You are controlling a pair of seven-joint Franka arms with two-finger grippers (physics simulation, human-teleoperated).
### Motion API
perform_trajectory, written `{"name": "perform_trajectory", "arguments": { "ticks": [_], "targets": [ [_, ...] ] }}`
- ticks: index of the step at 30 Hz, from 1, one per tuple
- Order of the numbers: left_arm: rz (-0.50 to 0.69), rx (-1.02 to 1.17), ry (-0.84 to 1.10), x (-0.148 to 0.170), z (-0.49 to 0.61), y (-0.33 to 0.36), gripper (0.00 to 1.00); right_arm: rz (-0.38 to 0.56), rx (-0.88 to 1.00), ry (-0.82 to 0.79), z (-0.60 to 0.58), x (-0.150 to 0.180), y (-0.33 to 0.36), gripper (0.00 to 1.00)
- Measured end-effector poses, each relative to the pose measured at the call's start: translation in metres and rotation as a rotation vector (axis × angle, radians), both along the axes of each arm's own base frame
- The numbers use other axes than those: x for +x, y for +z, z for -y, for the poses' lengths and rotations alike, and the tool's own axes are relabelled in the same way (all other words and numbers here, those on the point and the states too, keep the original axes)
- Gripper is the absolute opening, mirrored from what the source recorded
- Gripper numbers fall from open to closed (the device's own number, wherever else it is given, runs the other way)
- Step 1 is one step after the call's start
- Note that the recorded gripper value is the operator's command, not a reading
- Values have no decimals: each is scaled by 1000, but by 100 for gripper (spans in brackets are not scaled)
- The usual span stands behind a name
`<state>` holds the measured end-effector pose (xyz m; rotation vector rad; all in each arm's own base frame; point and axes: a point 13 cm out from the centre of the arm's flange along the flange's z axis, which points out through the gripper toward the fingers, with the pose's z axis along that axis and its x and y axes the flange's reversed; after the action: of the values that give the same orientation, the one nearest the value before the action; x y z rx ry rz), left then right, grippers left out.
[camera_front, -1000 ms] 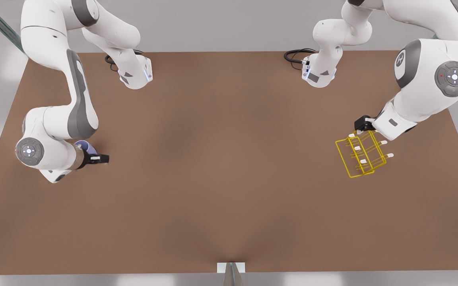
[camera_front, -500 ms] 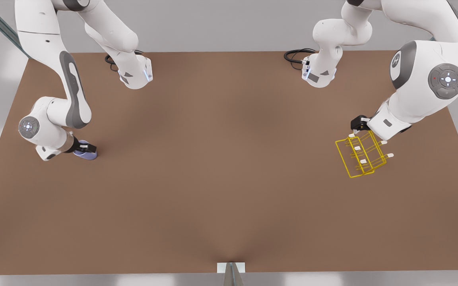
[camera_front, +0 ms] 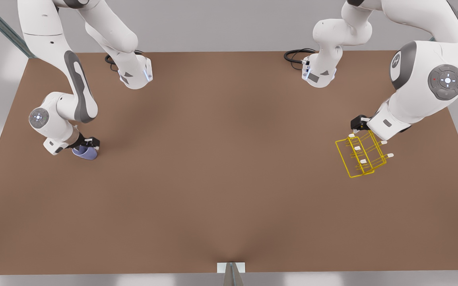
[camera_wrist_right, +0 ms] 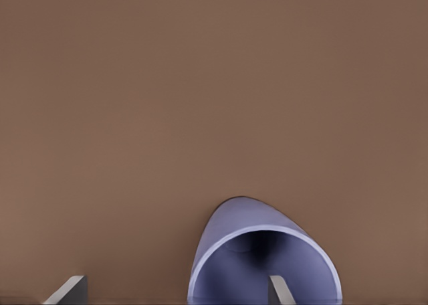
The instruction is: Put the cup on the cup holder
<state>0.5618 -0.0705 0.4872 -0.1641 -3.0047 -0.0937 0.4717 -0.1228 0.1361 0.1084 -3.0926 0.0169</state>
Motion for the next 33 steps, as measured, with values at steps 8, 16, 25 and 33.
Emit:
{"name": "perform_trajectory", "arguments": {
  "ticks": [8,16,25,33],
  "targets": [
    [-7,1,-1,-1,0,-1,100,4,1,59,5,1,-7,100],
    [-12,1,-1,-1,0,-4,100,-11,11,104,5,-2,-25,100],
    [-16,2,-9,-2,4,-4,100,-29,36,129,1,-5,-46,51],
    [-18,2,-10,-3,5,-4,100,-25,-11,198,20,12,-27,21]
  ]
}}
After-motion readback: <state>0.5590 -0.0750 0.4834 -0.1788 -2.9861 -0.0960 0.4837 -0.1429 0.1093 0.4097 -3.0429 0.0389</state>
